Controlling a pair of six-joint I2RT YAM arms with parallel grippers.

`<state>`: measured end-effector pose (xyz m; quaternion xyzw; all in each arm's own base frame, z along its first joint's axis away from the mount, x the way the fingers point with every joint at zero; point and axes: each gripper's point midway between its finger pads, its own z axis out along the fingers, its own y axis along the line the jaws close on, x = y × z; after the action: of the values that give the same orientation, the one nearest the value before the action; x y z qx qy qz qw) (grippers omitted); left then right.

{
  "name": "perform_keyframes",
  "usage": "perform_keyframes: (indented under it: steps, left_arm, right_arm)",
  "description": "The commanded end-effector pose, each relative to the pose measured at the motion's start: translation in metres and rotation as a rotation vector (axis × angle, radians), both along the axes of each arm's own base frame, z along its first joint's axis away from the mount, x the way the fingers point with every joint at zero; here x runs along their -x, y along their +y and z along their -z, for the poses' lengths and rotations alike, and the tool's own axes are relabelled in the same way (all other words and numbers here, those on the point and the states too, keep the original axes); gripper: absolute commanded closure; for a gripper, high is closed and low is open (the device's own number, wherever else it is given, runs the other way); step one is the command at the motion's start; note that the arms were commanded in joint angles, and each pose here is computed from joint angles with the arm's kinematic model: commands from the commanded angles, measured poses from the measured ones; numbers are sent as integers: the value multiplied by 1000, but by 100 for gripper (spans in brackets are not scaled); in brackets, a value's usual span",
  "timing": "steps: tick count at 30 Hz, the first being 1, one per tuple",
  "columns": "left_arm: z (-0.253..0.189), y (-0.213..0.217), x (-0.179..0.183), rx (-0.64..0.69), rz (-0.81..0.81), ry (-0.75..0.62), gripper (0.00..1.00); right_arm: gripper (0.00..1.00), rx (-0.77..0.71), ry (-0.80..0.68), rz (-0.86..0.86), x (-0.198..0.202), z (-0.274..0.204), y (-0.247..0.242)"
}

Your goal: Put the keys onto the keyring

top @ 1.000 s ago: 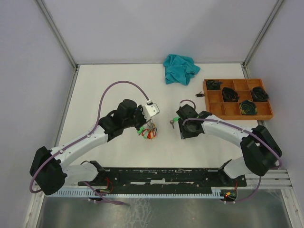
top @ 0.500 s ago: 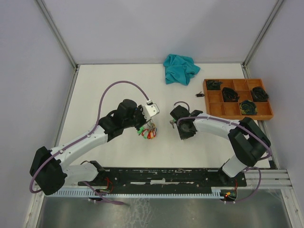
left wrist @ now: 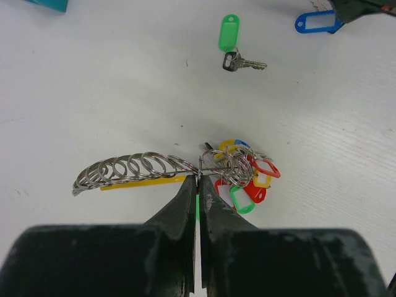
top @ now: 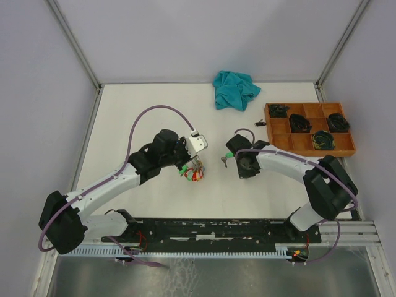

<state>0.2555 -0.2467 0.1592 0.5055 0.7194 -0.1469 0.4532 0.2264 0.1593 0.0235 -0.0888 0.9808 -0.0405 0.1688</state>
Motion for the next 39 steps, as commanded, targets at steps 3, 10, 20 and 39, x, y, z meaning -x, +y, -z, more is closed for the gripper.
perform_keyframes:
  steps: [3,10,20,39]
  left_arm:
    - [-42,-11,-7,111,-3,-68,97]
    - [-45,-12,-6,121,3,-68,97]
    - [-47,-12,-5,126,3,-69,97]
    - [-48,-11,-5,127,-4,-74,97]
  right_arm:
    - [100,-71,-68,337,-14,-44,-39]
    - [100,-122,-121,528,-3,-60,-55]
    - [99,-425,-89,679,-13,-31,22]
    - [57,-447,-82,546,-39,-32,73]
